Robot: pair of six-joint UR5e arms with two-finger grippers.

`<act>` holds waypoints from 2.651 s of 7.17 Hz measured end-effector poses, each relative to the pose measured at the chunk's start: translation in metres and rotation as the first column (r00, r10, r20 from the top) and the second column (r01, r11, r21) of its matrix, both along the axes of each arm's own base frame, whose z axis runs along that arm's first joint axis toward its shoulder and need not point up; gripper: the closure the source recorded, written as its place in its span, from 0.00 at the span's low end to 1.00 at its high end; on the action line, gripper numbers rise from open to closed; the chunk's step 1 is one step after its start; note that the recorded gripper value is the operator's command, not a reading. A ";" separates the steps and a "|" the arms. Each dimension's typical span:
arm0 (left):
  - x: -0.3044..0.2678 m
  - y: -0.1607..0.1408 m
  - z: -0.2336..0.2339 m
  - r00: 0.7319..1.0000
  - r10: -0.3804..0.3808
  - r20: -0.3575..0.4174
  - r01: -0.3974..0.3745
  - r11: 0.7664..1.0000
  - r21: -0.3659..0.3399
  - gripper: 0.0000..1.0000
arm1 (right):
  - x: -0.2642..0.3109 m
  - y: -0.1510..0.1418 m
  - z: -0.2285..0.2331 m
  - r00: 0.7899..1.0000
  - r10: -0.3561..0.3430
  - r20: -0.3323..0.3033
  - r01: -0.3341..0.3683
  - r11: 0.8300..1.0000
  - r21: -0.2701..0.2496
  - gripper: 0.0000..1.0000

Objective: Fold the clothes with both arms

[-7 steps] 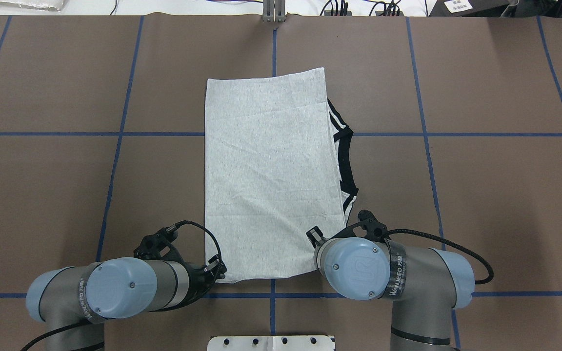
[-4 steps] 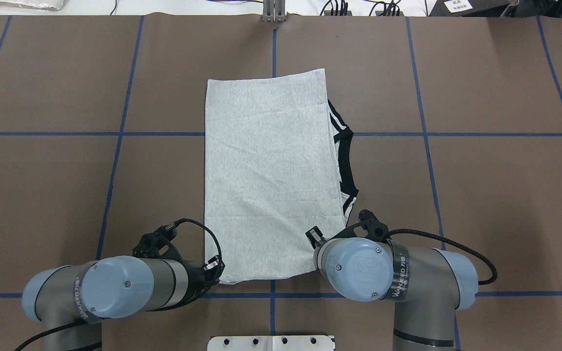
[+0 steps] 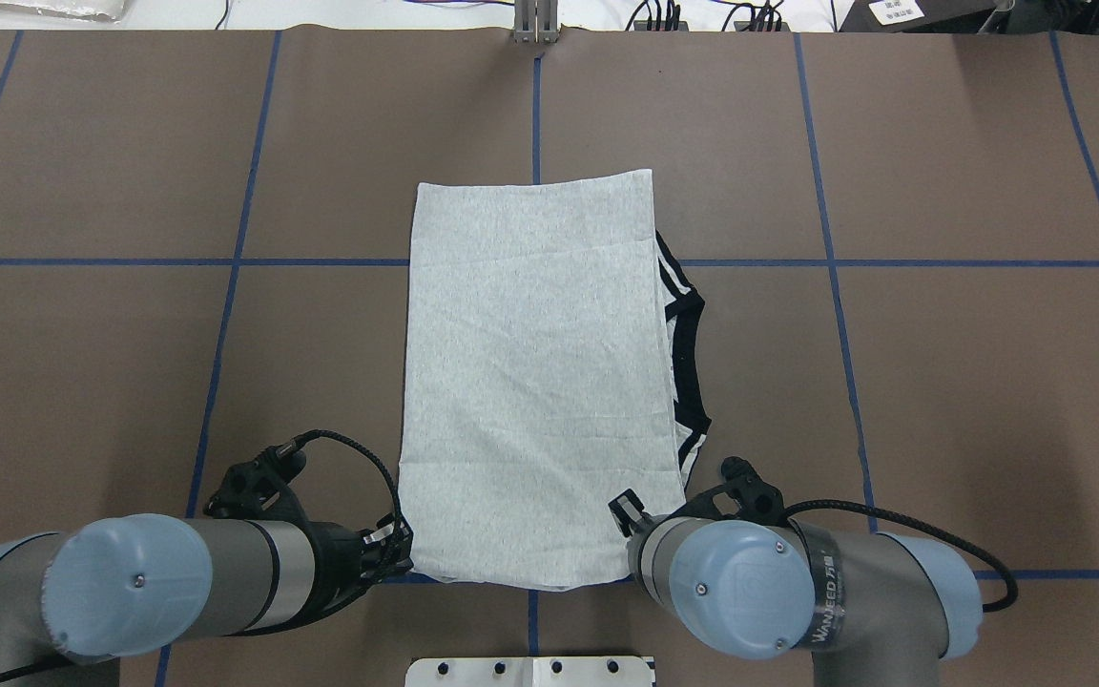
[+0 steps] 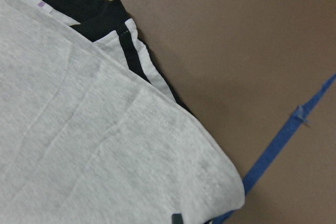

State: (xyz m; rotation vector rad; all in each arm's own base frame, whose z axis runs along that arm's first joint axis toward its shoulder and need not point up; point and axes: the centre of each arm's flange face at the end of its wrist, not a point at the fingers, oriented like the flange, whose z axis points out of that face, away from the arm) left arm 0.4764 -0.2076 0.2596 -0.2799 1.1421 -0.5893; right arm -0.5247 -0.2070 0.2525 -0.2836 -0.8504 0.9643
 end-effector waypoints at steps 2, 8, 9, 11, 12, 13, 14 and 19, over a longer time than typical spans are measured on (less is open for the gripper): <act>-0.014 0.025 -0.026 0.998 0.028 -0.058 -0.030 0.999 -0.031 1.00 | 0.016 0.020 -0.017 0.999 -0.016 0.045 0.017 1.000 -0.017 1.00; -0.072 0.028 -0.082 0.986 -0.001 -0.168 -0.010 0.998 -0.064 1.00 | 0.081 -0.001 -0.062 0.996 0.044 0.073 -0.039 0.997 -0.063 1.00; -0.074 0.006 -0.086 0.986 -0.030 -0.163 0.027 0.999 -0.019 1.00 | 0.089 -0.025 -0.070 0.995 0.055 0.084 -0.050 0.997 -0.057 1.00; -0.058 -0.046 -0.086 0.988 -0.097 -0.118 0.105 0.993 0.057 1.00 | 0.086 -0.075 -0.083 0.995 0.064 0.076 -0.065 0.998 0.010 1.00; -0.050 -0.072 -0.085 0.987 -0.128 -0.094 0.136 0.986 0.093 1.00 | 0.076 -0.103 -0.085 0.997 0.067 0.049 -0.070 0.997 0.043 1.00; -0.047 -0.101 -0.083 0.985 -0.159 -0.069 0.167 0.977 0.131 1.00 | 0.069 -0.131 -0.084 0.997 0.071 0.019 -0.072 0.995 0.070 1.00; -0.046 -0.131 -0.079 0.981 -0.190 -0.043 0.194 0.967 0.163 1.00 | 0.063 -0.152 -0.079 0.998 0.060 -0.014 -0.058 0.994 0.096 1.00; -0.021 -0.250 -0.028 0.964 -0.260 0.049 0.236 0.929 0.284 0.36 | 0.019 -0.253 -0.057 0.999 0.025 -0.031 -0.021 0.990 0.139 0.01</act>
